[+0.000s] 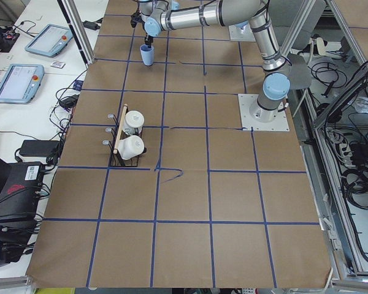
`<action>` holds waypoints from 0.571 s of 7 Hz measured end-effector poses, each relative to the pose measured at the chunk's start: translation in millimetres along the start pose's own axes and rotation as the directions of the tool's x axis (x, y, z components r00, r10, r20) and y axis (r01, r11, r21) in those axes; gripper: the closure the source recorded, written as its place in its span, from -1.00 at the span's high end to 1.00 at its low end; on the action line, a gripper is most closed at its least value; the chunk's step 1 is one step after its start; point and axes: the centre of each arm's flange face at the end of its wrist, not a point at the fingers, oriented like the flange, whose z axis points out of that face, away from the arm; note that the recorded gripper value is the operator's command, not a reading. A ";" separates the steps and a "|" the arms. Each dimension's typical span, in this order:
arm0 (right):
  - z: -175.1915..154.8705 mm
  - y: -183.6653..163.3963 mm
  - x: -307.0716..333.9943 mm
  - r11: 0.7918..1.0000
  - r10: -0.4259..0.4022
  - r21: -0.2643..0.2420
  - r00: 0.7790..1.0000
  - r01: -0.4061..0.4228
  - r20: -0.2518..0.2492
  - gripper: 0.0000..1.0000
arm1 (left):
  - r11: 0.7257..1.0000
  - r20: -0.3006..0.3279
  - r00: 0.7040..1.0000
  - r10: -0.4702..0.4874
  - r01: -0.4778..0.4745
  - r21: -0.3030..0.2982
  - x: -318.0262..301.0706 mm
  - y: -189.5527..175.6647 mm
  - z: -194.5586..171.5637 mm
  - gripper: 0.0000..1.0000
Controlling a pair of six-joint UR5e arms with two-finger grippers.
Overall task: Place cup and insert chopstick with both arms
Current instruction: 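Set the blue cup down farther away while the right gripper grasps the chopstick, then open the left gripper and withdraw it from the blue cup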
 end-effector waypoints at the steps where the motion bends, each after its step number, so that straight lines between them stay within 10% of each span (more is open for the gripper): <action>1: 1.2 1.1 -0.5 1.000 0.007 0.001 1.000 -0.007 0.003 -0.61 | 0.999 0.004 1.000 -0.018 0.018 -0.031 -8.1 8.7 -37.9 1.00; 4: 0.3 2.8 -0.3 1.000 0.011 -0.011 1.000 -0.011 0.006 -0.79 | 0.990 0.030 0.997 -0.070 0.073 -0.122 -41.3 67.2 -153.5 1.00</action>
